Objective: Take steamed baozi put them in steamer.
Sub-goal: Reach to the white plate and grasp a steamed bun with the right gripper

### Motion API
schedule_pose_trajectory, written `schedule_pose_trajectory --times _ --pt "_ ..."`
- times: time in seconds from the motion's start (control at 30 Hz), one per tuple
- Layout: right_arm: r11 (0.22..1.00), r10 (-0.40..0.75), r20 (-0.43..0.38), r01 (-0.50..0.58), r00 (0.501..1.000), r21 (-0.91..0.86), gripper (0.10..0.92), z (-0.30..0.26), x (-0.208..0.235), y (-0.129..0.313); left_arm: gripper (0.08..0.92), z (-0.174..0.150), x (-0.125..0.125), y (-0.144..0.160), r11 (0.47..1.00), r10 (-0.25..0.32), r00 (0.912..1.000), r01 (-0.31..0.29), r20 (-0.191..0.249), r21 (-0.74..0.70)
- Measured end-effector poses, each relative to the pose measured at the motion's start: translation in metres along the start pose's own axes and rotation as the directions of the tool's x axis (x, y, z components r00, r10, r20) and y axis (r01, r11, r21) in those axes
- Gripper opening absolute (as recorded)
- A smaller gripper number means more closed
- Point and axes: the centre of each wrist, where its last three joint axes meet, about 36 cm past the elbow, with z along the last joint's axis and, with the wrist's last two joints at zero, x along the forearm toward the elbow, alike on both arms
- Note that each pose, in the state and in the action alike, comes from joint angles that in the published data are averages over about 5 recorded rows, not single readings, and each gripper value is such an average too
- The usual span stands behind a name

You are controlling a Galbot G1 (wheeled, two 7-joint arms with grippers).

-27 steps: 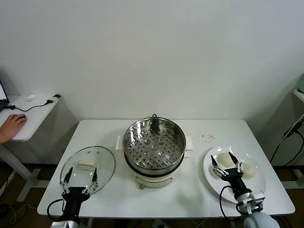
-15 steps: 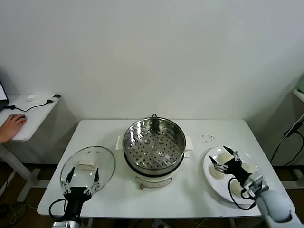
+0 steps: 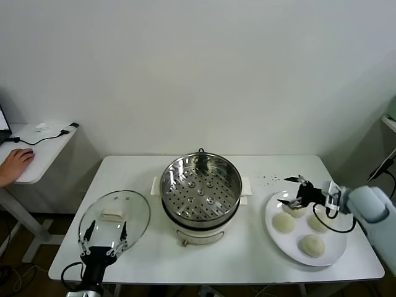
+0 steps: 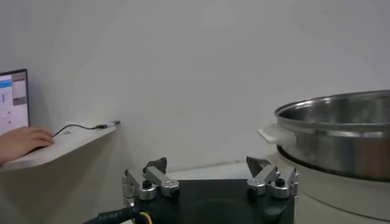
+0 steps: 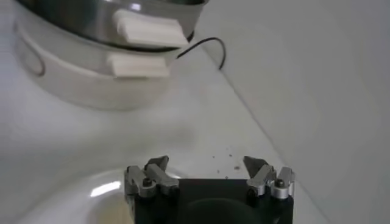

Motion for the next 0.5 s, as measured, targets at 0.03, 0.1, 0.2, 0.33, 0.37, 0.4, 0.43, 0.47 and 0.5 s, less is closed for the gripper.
schedule_pose_trajectory --times 0.03,0.1,0.2,0.33,0.37,0.4,0.43,0.47,0.5 --pt "0.999 -0.029 -0.020 0.030 0.999 0.028 0.823 -0.005 0.003 -0.008 0.823 0.000 0.000 0.000 1.000 0.000 1.0000 0.000 0.000 0.000" --pt "0.993 -0.084 -0.061 0.088 0.995 0.077 0.823 -0.015 0.007 -0.023 0.823 0.000 0.000 0.001 1.000 0.000 1.0000 0.000 -0.001 0.000" --pt "0.976 -0.154 -0.129 0.171 0.980 0.135 0.823 -0.027 0.009 -0.041 0.823 0.001 0.001 0.002 1.000 0.001 1.0000 -0.001 -0.004 -0.003" --pt "0.949 -0.224 -0.221 0.264 0.949 0.172 0.823 -0.037 0.008 -0.056 0.823 0.001 0.002 0.002 1.000 0.002 1.0000 -0.002 -0.006 -0.003" --pt "0.942 -0.239 -0.244 0.286 0.940 0.175 0.823 -0.037 0.007 -0.058 0.823 0.001 0.002 0.001 1.000 0.002 1.0000 -0.002 -0.007 -0.002" --pt "0.935 -0.254 -0.267 0.306 0.930 0.176 0.823 -0.037 0.006 -0.059 0.823 0.001 0.003 0.001 1.000 0.001 1.0000 -0.001 -0.008 -0.001" --pt "0.929 -0.267 -0.288 0.325 0.920 0.176 0.823 -0.036 0.005 -0.060 0.823 0.002 0.003 0.001 1.000 0.000 1.0000 0.000 -0.009 0.000" --pt "0.924 -0.279 -0.308 0.342 0.910 0.174 0.823 -0.035 0.004 -0.061 0.823 0.002 0.004 0.001 1.000 -0.001 0.9999 0.001 -0.010 0.002" --pt "0.919 -0.287 -0.326 0.355 0.901 0.171 0.823 -0.034 0.003 -0.063 0.823 0.003 0.004 0.001 1.000 -0.001 0.9999 0.002 -0.012 0.004"
